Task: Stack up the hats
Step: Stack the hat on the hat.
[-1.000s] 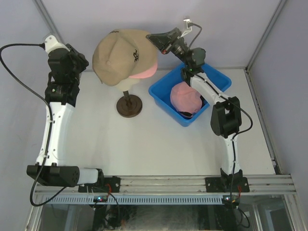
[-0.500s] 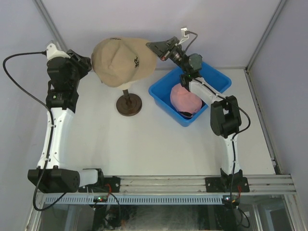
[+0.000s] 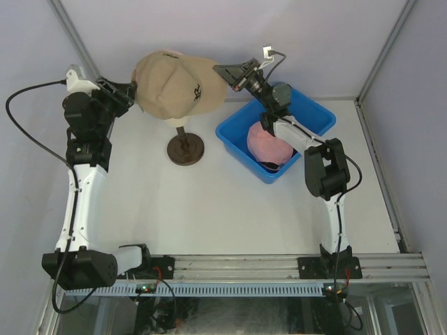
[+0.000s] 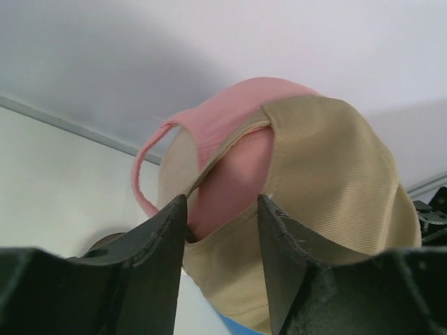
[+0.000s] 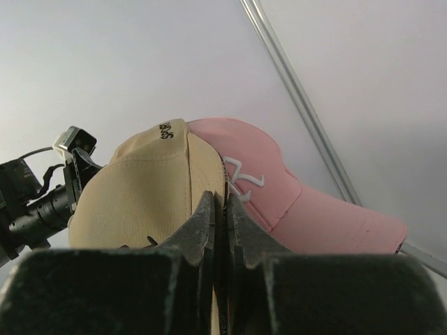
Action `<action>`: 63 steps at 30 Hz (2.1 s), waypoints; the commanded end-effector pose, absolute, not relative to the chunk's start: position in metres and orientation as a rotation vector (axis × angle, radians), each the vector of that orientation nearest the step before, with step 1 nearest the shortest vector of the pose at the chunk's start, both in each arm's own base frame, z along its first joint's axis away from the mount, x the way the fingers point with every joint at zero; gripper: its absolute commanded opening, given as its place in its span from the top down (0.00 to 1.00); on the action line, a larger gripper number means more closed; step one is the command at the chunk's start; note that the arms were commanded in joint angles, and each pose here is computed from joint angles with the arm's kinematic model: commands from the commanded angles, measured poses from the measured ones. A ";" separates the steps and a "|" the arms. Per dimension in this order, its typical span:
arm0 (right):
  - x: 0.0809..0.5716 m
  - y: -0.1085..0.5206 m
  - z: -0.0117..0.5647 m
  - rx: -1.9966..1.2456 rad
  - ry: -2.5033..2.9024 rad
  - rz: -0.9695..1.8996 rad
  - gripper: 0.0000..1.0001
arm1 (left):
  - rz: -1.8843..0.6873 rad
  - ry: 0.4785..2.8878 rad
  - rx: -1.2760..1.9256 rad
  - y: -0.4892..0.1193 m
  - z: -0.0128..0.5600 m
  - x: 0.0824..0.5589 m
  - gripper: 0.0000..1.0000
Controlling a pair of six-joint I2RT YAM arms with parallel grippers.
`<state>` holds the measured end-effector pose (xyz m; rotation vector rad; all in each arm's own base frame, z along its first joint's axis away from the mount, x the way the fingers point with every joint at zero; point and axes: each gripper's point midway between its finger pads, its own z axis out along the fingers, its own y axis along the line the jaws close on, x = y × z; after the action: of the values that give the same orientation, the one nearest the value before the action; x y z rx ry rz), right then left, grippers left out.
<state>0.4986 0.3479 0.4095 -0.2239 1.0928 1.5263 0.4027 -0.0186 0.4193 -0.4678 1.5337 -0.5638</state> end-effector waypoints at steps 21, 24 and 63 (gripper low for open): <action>0.432 0.360 0.449 -0.338 1.075 1.547 1.00 | -0.649 1.378 -0.423 -0.027 0.460 0.369 1.00; 0.424 0.361 0.448 -0.338 1.084 1.554 1.00 | -0.650 1.375 -0.423 -0.027 0.463 0.366 1.00; 0.241 0.313 0.455 -0.413 0.982 1.655 1.00 | -0.843 1.344 -0.263 -0.074 0.390 0.225 0.45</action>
<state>0.2635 0.3392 0.4108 -0.4134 1.1686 1.6814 0.2395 -0.0579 0.3937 -0.3429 1.3488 -0.7695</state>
